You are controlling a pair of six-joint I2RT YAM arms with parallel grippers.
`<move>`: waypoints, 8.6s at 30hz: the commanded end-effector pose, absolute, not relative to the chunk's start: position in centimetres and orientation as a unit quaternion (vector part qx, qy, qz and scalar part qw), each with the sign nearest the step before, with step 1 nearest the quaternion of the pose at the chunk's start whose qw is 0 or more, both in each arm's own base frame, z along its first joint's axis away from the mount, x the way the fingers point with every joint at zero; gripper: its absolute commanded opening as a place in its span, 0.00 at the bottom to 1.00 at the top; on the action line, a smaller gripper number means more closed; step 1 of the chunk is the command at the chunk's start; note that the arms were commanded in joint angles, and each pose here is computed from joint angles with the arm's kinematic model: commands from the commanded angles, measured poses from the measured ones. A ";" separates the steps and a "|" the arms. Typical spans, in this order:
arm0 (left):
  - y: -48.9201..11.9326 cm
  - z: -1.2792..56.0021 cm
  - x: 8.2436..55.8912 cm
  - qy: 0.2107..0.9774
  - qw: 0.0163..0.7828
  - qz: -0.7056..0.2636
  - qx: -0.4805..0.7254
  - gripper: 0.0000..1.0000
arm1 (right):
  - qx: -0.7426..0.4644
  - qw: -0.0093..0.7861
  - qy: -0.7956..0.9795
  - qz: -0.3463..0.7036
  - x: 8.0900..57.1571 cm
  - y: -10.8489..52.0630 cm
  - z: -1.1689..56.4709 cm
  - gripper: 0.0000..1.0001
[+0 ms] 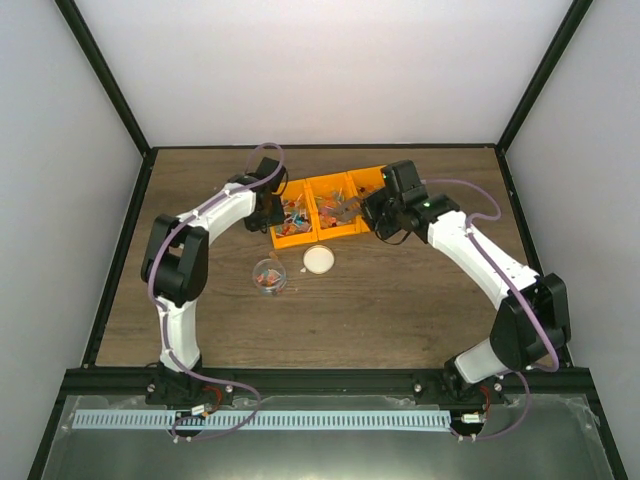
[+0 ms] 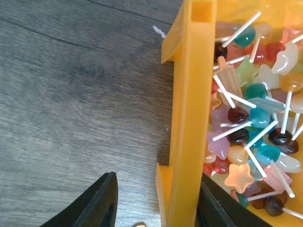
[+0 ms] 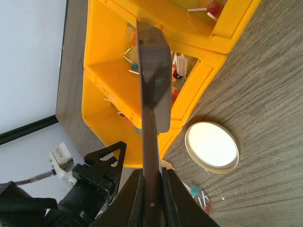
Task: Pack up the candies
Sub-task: Scoop the fake candies from the storage box, then place the fake candies in the packing bottle, then scoop the fake candies from the storage box.
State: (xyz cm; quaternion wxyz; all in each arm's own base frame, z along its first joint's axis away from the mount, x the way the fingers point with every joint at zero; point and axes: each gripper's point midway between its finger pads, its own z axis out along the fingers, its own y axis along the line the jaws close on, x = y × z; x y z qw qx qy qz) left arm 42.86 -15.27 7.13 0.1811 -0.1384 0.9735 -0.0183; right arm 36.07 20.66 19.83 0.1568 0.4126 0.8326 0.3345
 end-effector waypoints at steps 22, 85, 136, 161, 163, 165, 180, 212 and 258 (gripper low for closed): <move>-16.1 6.4 43.8 0.974 0.177 0.026 -0.142 0.08 | 0.466 0.132 0.836 0.257 36.5 19.1 18.4 0.01; -18.6 5.2 43.7 0.982 0.153 -0.011 -0.110 0.04 | 0.295 0.244 0.787 0.485 39.5 20.8 14.3 0.01; -11.8 9.8 36.6 0.960 0.213 -0.033 -0.180 0.47 | 0.043 0.241 0.758 0.604 22.7 23.1 18.9 0.01; -7.0 7.4 33.3 0.951 0.202 -0.014 -0.235 0.47 | -0.079 0.260 0.793 0.546 22.0 26.4 19.2 0.01; -6.9 7.3 33.1 0.951 0.200 -0.013 -0.236 0.47 | -0.086 0.261 0.796 0.540 21.9 26.7 19.2 0.01; -6.9 7.2 33.0 0.951 0.201 -0.012 -0.236 0.47 | -0.095 0.263 0.800 0.530 21.8 27.1 19.2 0.01; -5.8 7.0 32.2 0.951 0.199 -0.008 -0.238 0.47 | -0.137 0.283 0.825 0.469 21.8 29.7 19.0 0.01; -5.4 6.7 31.4 0.948 0.199 -0.023 -0.247 0.47 | -0.239 0.349 0.856 0.298 21.8 31.4 20.2 0.01; -10.6 11.4 46.5 0.945 0.219 0.009 -0.244 0.53 | 0.284 0.190 0.858 0.383 36.9 28.4 22.4 0.01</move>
